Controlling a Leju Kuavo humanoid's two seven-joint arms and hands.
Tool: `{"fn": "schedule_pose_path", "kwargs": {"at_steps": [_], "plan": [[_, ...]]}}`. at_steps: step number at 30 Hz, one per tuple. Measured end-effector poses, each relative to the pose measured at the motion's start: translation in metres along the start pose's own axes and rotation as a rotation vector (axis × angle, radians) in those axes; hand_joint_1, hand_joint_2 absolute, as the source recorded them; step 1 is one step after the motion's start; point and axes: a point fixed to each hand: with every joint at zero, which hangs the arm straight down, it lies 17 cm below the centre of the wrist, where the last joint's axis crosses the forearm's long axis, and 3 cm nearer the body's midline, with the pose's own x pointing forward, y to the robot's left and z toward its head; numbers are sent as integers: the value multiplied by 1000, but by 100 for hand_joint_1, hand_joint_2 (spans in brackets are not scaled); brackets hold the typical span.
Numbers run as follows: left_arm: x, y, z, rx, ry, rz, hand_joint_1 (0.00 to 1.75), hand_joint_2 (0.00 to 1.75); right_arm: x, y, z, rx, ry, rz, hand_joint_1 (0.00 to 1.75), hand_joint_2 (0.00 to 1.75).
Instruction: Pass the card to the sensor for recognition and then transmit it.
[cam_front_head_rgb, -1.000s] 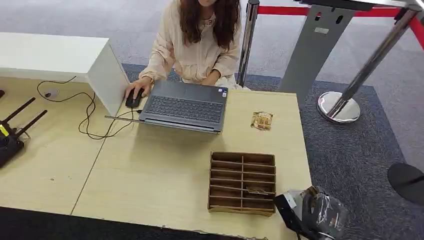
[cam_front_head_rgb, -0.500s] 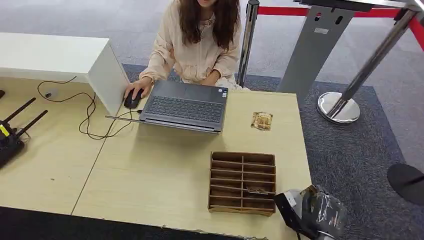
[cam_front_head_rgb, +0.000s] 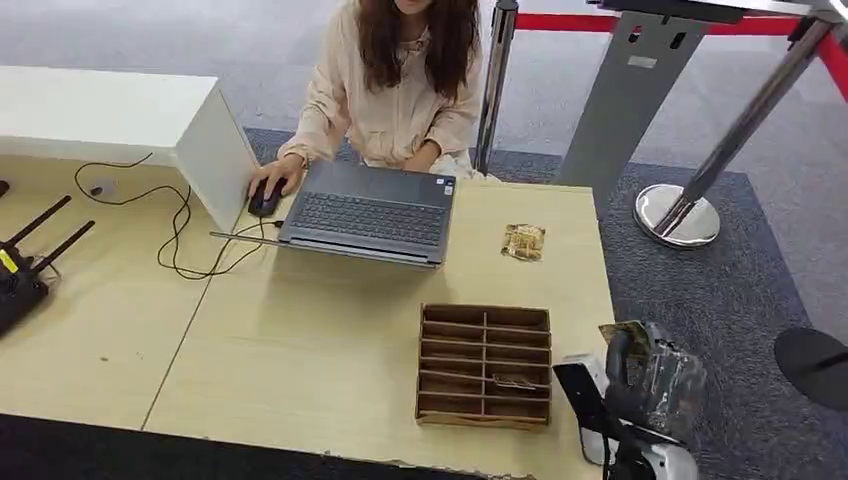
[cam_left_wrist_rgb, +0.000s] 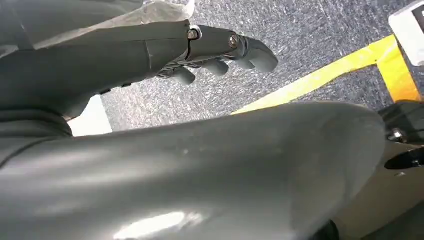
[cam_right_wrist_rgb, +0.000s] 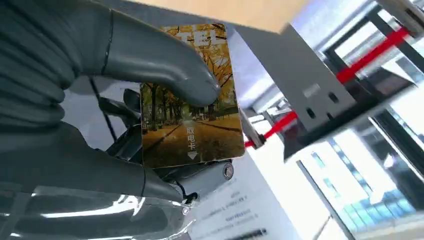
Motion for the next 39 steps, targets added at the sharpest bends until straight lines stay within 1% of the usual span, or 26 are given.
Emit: {"fn": "schedule_pose_path", "kwargs": {"at_steps": [5,8,13,19,22,26,35,39], "plan": [[0,-1,0,-3,-2,-13,0,0,76,-46,-29,-158,-123,-31,175,175],[0,-1,0,-6,-6,-25,0,0,112,-66,-40,-212,-182,-85,175,175],[2,-3,0,-13,-21,-50,0,0,175,-86,-52,-239,-323,-151,175,175],[5,-4,1,-19,-43,-83,0,0,213,-93,-71,-219,-386,-250,175,175],[7,-5,1,-18,-55,-107,0,0,223,-85,-82,-191,-399,-265,175,175],[11,-5,1,-19,-79,-136,0,0,225,-58,-100,-122,-388,-252,175,175],[15,-5,2,-17,-104,-171,0,0,219,8,-126,15,-364,-108,175,175],[15,-6,2,-18,-107,-179,0,0,216,27,-132,52,-355,-65,175,175]]}}
